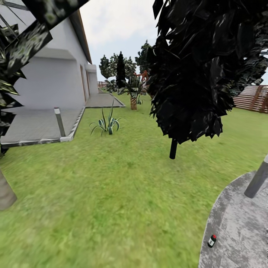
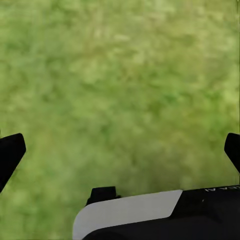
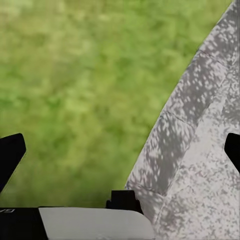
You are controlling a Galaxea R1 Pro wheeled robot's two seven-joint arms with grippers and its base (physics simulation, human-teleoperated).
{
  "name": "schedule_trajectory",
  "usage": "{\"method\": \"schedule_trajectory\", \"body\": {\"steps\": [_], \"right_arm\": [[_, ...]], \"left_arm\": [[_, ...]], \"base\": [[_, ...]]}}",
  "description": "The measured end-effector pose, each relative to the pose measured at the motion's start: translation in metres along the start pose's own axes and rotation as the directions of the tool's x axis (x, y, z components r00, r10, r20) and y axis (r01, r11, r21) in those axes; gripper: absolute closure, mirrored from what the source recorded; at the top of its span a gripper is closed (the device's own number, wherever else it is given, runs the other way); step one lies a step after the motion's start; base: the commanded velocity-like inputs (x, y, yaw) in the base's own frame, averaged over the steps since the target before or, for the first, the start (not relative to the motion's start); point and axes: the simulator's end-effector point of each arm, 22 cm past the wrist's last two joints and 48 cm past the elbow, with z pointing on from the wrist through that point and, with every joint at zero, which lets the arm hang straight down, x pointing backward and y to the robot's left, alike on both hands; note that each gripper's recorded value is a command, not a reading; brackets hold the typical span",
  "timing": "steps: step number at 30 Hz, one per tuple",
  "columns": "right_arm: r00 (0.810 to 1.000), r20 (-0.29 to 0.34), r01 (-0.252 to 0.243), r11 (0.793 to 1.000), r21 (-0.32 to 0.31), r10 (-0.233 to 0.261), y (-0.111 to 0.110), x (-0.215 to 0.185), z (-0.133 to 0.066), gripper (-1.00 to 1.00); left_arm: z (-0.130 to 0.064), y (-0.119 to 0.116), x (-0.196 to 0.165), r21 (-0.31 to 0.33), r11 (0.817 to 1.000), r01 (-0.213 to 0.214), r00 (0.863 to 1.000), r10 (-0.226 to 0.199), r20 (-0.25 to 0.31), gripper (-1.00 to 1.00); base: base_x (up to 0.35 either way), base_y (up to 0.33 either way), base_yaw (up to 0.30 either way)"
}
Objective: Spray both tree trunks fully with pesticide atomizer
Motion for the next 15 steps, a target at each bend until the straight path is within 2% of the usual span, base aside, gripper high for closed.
{"method": "schedule_trajectory", "body": {"steps": [8,15], "right_arm": [[1.000,-0.008,0.001,1.000,-0.002,-0.001,0.0007,0.0037,-0.0004,-1.00],[1.000,-0.009,0.000,1.000,-0.003,0.000,0.0011,0.0038,-0.0003,-1.00]], "left_arm": [[0.0001,-0.0001,0.0000,0.000,1.000,0.000,1.000,0.000,0.000,-1.00],[0.0001,0.0000,0.0005,0.000,1.000,0.000,1.000,0.000,-0.001,-1.00]], "base": [[0.251,0.260,-0.298],[0.136,0.313,-0.300]]}}
